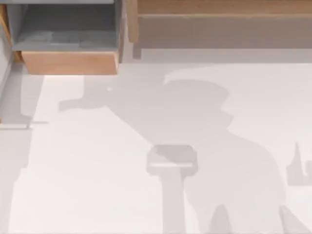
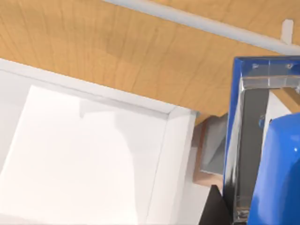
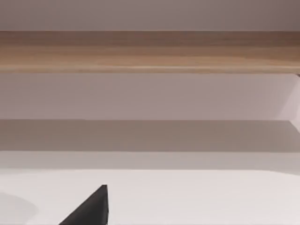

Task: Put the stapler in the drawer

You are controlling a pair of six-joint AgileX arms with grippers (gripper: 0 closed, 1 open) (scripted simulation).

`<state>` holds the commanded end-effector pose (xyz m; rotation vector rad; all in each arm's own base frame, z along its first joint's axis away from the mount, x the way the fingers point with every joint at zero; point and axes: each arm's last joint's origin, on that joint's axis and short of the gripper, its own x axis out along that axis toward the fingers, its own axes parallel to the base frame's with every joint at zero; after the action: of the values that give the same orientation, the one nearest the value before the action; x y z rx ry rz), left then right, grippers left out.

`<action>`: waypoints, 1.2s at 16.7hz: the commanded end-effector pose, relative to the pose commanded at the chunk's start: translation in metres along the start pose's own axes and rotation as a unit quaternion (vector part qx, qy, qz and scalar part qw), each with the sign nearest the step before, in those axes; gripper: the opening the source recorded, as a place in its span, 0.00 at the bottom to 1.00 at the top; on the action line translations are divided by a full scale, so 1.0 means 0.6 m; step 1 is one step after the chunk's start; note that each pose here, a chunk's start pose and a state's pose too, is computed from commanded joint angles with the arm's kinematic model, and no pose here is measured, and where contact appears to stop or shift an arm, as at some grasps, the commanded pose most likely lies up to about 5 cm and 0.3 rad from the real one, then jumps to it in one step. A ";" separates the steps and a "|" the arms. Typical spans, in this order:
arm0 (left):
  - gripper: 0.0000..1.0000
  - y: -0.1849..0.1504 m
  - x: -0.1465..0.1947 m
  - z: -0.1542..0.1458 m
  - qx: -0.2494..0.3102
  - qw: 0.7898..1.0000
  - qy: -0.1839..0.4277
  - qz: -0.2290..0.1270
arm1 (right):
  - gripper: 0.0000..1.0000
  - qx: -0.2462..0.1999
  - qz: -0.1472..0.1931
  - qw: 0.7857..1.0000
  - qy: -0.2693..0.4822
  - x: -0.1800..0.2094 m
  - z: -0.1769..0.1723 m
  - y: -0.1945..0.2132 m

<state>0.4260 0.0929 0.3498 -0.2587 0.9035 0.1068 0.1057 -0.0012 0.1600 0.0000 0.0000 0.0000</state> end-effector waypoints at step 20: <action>0.00 0.162 0.306 -0.088 0.149 0.934 0.318 0.059 | 1.00 0.000 0.000 1.000 0.000 0.000 0.000 0.000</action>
<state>0.4792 0.1691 0.1569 0.0573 1.5638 -0.0094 0.1057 -0.0012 0.1600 0.0000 0.0000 0.0000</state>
